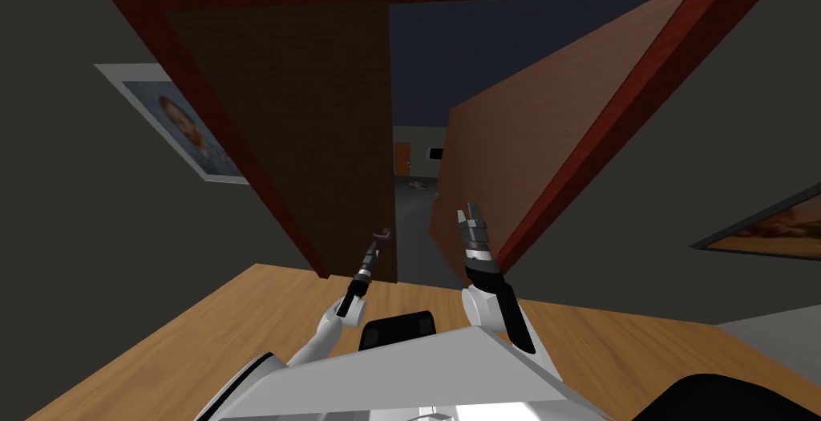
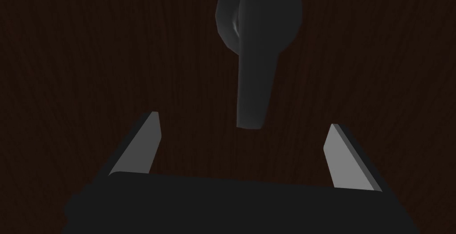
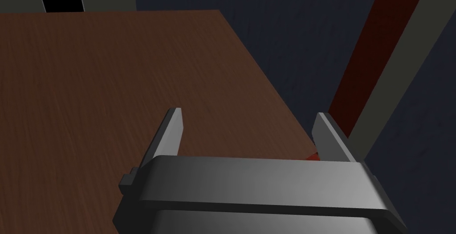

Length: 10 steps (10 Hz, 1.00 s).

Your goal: Push the door open

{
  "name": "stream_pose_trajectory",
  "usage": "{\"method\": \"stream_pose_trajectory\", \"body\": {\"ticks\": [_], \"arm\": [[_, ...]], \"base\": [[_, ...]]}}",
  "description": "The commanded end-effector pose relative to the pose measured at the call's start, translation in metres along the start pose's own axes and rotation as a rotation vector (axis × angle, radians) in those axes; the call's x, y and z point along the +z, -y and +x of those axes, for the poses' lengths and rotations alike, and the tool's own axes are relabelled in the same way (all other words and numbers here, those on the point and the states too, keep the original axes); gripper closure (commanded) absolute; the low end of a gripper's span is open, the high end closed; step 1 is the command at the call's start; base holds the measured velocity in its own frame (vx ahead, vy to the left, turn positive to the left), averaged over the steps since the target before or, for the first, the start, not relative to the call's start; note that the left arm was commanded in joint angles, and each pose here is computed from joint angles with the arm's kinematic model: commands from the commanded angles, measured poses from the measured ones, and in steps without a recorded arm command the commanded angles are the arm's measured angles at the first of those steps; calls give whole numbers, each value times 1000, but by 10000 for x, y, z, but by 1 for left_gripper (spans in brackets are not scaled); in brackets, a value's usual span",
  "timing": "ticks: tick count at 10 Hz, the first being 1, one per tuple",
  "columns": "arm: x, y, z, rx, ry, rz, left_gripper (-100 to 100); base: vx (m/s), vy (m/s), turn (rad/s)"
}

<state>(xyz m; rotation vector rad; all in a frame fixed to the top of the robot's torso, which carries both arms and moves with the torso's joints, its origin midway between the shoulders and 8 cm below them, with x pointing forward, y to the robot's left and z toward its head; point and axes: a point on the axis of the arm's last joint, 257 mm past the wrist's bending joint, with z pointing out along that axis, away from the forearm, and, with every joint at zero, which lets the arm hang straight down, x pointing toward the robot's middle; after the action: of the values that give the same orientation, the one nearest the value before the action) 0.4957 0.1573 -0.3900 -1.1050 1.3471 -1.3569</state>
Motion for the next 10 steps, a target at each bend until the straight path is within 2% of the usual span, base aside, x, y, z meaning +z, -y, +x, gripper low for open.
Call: {"method": "stream_pose_trajectory", "body": {"ticks": [1,5,6,10], "arm": [[-10,-5,-16,0,6,0,-100],[-20,-11,-26,-2,12,0,-100],[-20,-11,-26,-2,12,0,100],[-20,-11,-26,-2,12,0,100]], "base": [[204,-47,-45],[177,-30,-20],[-11,0,5],[-11,5,-6]]}}
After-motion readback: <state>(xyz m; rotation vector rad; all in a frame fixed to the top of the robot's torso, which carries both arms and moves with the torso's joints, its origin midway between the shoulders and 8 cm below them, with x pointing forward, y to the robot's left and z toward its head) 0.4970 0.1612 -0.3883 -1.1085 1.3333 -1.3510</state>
